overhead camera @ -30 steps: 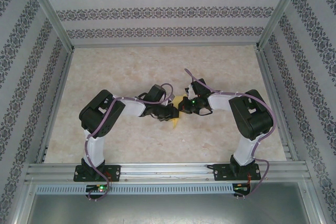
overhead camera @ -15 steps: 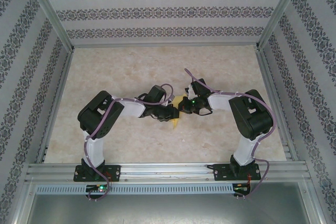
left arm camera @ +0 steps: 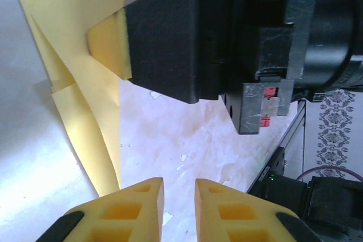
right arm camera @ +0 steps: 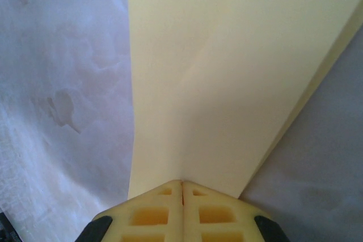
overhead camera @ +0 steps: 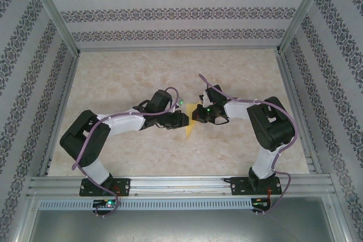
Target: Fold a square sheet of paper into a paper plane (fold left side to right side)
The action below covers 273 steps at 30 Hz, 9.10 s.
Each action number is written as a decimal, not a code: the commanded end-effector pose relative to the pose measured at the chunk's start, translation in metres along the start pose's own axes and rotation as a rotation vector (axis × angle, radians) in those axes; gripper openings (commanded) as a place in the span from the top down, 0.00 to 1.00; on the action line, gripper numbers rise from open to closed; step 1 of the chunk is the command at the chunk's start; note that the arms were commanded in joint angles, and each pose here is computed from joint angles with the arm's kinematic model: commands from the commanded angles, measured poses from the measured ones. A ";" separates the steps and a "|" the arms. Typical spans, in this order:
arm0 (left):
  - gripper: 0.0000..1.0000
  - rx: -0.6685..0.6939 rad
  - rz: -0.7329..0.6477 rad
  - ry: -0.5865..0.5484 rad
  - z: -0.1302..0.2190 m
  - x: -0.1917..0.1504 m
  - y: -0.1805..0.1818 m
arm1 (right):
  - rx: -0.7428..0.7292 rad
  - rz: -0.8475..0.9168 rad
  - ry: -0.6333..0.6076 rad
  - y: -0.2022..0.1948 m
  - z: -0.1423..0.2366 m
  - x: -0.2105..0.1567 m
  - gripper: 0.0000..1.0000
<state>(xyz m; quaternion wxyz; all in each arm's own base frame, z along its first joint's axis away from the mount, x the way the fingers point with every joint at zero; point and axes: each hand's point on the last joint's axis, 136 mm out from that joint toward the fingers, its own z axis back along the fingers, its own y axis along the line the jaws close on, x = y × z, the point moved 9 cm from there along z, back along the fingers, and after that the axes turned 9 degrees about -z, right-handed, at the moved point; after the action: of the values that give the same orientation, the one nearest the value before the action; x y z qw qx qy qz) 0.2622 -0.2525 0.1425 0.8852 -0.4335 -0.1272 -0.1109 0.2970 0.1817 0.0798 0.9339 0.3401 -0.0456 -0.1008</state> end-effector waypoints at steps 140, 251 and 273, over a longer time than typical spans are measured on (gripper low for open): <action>0.85 0.207 -0.036 0.216 -0.041 -0.025 0.022 | -0.316 -0.002 0.085 -0.039 -0.015 -0.004 1.00; 0.83 0.430 -0.121 0.296 -0.057 -0.045 0.052 | -0.360 0.007 0.072 -0.041 -0.011 -0.003 1.00; 0.91 0.152 -0.157 0.119 -0.005 -0.026 -0.004 | -0.320 -0.016 0.093 -0.045 -0.016 -0.003 1.00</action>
<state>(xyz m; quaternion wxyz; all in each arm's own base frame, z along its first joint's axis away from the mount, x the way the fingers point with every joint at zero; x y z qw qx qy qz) 0.2399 -0.2524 0.1267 0.9287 -0.2934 -0.1217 -0.1913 0.3143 0.1861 0.0858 0.9519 0.2961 -0.0535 -0.0579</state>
